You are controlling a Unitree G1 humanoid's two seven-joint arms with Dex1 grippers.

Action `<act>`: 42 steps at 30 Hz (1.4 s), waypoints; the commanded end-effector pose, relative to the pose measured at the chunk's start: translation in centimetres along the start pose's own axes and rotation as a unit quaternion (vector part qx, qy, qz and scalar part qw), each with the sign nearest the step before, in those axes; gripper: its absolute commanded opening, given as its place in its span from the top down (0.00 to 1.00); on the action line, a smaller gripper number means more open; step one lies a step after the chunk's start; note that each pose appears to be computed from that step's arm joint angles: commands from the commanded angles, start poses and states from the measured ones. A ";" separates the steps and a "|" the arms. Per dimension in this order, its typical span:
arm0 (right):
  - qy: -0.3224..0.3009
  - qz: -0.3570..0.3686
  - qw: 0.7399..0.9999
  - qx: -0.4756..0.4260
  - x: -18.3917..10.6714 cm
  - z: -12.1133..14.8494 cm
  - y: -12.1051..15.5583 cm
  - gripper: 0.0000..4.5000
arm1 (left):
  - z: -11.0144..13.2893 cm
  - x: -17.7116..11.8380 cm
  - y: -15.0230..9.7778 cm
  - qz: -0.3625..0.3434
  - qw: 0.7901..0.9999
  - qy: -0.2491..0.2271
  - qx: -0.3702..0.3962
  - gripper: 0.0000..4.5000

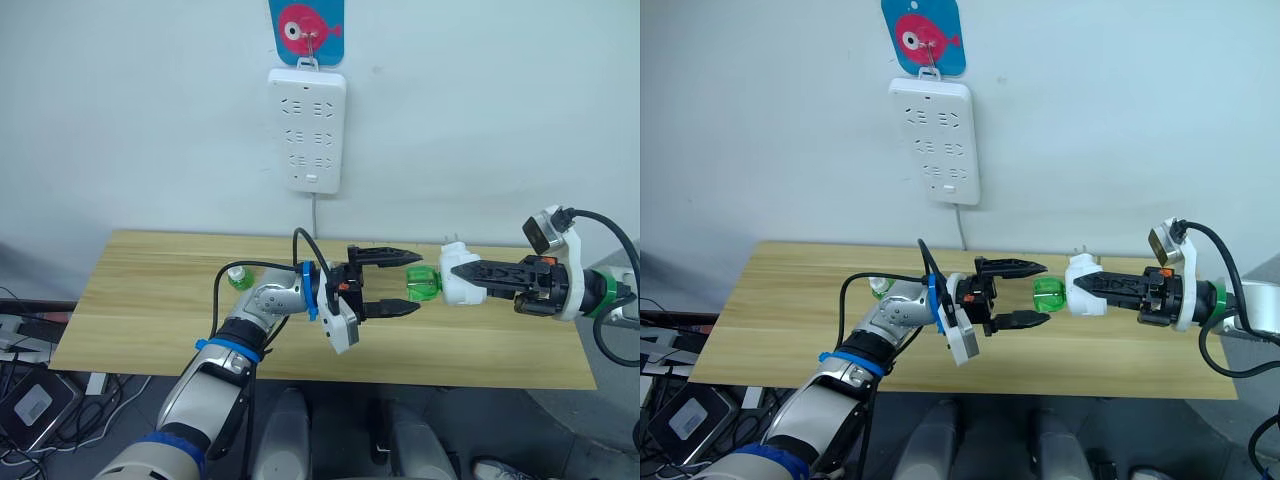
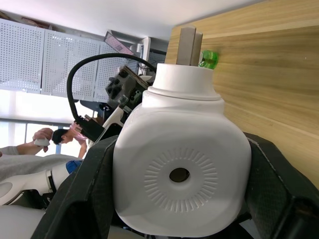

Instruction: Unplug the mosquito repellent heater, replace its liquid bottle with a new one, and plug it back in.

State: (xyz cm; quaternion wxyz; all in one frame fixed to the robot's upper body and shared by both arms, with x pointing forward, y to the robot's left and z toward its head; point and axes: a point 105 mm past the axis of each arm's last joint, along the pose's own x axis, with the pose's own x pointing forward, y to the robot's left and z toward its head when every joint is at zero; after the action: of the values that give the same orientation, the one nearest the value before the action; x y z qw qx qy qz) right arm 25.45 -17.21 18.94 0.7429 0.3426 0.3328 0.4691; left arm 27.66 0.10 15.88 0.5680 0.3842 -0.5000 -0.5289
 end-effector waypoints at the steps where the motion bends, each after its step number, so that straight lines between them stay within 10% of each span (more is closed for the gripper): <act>1: 0.000 0.030 0.999 -0.025 0.1 0.2 1.6 0.33 | 0.2 0.6 0.2 0.005 1.000 -0.012 0.008 0.36; 4: 0.003 0.034 0.999 -0.027 0.2 0.2 1.8 0.33 | 0.2 0.8 0.2 0.004 1.000 -0.013 0.008 0.50; 13: 0.016 0.031 0.999 -0.029 0.0 -0.2 1.9 0.33 | 0.4 1.4 0.8 0.046 0.993 -0.024 -0.105 0.50; 15: 0.033 0.020 0.999 -0.030 -0.3 -0.9 1.9 0.33 | -0.7 1.7 2.1 0.105 0.931 -0.016 -0.350 0.50; 19: 0.044 -0.001 0.999 -0.028 -1.0 -1.4 1.8 0.33 | 0.6 2.1 3.0 0.062 0.815 -0.052 -0.574 0.50; 29: 0.050 -0.011 0.998 -0.041 -0.8 -1.5 1.9 0.33 | 0.9 0.0 2.2 -0.036 0.342 -0.054 -0.938 0.50; 33: 0.046 -0.010 0.998 -0.044 -0.8 -1.3 2.0 0.33 | 0.9 -0.8 1.1 -0.045 0.279 -0.051 -0.958 0.50; 42: 0.025 -0.014 0.999 -0.038 -1.6 -0.4 1.8 0.33 | 1.3 -1.9 0.5 -0.048 0.282 -0.034 -0.958 0.50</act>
State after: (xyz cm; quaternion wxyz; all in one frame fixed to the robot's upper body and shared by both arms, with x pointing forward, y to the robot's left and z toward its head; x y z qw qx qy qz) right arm 23.25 -16.79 19.82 0.7360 0.3005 0.3456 0.4986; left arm 26.03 0.46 16.02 0.4724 -0.4173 0.3812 -0.6763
